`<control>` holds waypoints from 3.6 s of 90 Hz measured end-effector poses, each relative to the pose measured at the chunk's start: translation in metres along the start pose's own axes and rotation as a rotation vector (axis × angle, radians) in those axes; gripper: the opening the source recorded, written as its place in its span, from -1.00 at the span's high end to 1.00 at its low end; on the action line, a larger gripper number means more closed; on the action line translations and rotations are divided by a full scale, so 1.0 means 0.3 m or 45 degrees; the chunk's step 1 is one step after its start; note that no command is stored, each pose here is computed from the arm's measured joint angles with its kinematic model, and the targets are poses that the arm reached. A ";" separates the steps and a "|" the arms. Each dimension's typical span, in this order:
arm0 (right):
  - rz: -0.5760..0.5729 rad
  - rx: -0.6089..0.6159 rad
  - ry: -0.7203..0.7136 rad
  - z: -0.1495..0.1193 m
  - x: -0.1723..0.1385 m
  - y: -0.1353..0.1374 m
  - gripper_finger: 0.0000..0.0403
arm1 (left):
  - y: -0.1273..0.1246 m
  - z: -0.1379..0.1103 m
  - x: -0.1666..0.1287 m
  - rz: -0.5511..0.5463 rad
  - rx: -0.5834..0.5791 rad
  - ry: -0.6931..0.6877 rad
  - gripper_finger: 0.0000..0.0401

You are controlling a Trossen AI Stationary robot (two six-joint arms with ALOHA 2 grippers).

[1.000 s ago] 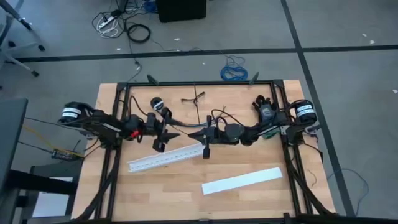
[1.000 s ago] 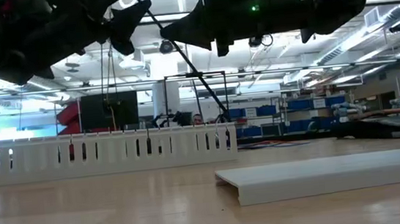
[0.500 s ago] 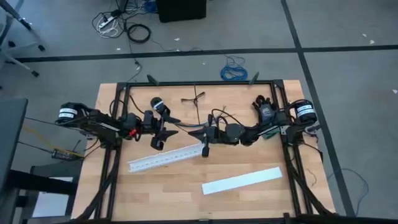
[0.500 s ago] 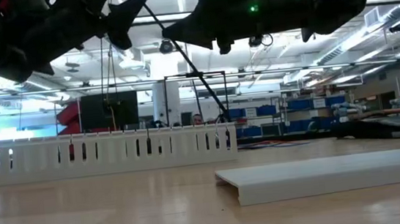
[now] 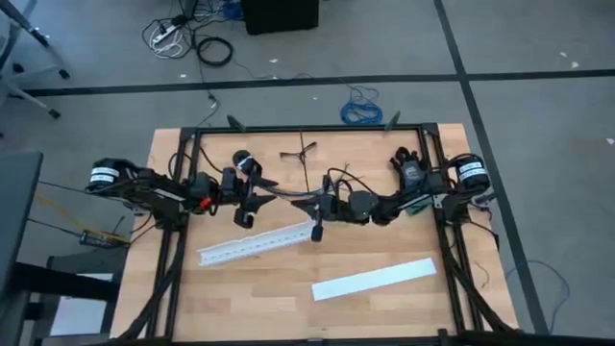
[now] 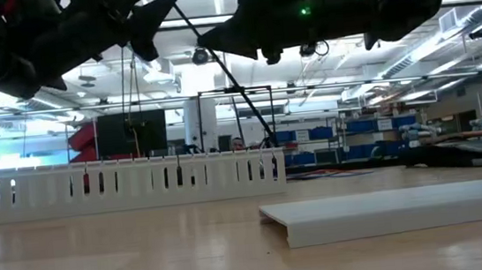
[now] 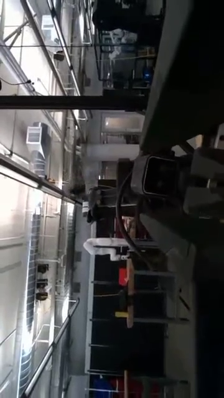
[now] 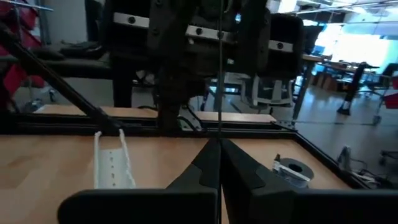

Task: Ziptie cables
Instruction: Insert the black zip tie into the locking head

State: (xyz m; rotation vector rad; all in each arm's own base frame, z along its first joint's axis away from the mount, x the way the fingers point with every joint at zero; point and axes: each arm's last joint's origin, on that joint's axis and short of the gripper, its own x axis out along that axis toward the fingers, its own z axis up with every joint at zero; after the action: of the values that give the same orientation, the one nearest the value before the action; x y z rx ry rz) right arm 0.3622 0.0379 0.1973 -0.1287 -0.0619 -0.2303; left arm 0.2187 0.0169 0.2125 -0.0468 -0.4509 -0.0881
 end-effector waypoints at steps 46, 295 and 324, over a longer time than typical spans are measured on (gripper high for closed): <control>-0.045 -0.029 0.008 0.001 -0.004 0.007 1.00 | 0.000 0.000 0.000 0.000 0.033 0.000 0.50; -0.054 -1.257 -0.186 0.049 -0.010 0.014 -0.01 | 0.092 0.006 -0.022 0.197 0.023 0.086 1.00; 0.161 -2.111 -0.009 0.001 0.008 0.048 0.04 | 0.180 0.040 -0.019 0.087 -0.539 0.083 1.00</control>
State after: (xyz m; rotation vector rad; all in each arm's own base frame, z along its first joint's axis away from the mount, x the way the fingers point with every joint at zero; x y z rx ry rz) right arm 0.3678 0.0515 0.1960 -1.7781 0.1472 -0.1018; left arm 0.2134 0.0719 0.2195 -0.4735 -0.3588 -0.1165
